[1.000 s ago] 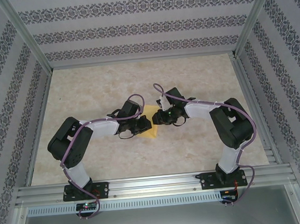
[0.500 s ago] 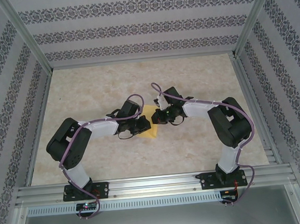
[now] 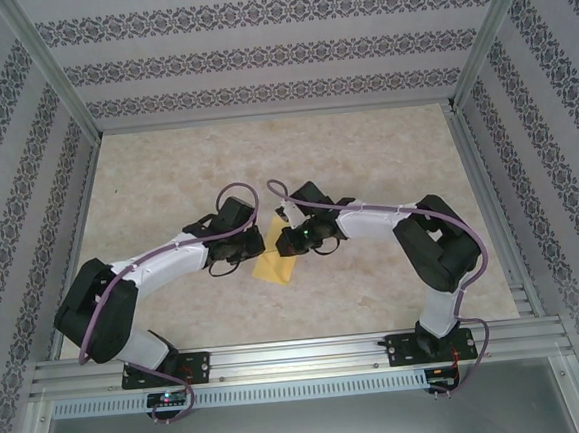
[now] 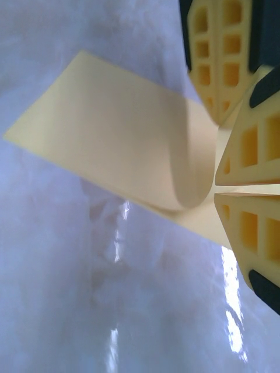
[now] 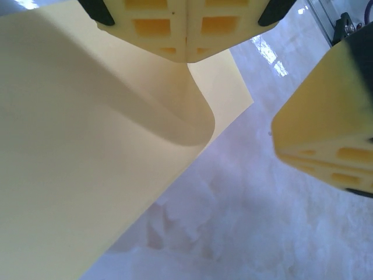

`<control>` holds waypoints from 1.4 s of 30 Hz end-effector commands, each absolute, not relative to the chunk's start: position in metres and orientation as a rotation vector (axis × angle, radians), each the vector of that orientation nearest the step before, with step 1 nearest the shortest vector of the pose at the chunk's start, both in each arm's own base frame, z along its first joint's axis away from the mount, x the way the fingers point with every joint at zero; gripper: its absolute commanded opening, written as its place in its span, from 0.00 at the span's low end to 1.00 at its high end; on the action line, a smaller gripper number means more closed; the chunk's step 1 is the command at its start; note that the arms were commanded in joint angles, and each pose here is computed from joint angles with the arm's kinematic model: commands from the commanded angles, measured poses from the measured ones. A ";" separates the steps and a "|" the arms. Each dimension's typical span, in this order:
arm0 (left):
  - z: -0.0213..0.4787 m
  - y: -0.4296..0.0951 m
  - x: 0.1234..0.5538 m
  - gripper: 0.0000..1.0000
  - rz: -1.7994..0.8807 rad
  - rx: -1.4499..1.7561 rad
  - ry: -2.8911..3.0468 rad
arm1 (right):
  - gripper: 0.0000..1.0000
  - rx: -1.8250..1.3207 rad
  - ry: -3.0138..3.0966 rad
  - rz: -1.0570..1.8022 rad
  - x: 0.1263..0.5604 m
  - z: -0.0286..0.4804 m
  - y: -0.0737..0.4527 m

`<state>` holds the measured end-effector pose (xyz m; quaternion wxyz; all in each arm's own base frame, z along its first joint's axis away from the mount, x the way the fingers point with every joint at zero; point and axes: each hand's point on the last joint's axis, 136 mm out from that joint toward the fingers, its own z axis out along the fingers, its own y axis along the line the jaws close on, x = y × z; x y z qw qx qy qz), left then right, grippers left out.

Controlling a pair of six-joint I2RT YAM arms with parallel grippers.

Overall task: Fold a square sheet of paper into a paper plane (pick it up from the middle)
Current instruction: Fold the triangle a second time at the center of the table.

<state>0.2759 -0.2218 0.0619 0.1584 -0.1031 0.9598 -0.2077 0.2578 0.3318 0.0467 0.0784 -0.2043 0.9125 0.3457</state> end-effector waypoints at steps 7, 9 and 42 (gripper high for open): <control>0.054 -0.207 0.256 0.12 -0.590 -0.313 2.777 | 0.04 -0.701 2.665 0.841 0.270 0.080 0.320; 0.052 -0.213 0.253 0.12 -0.647 -0.308 2.783 | 0.04 -0.734 2.664 0.777 0.275 0.083 0.312; 0.099 -0.125 0.271 0.15 -0.439 -0.611 2.587 | 0.03 -1.085 2.212 0.214 0.286 0.162 0.344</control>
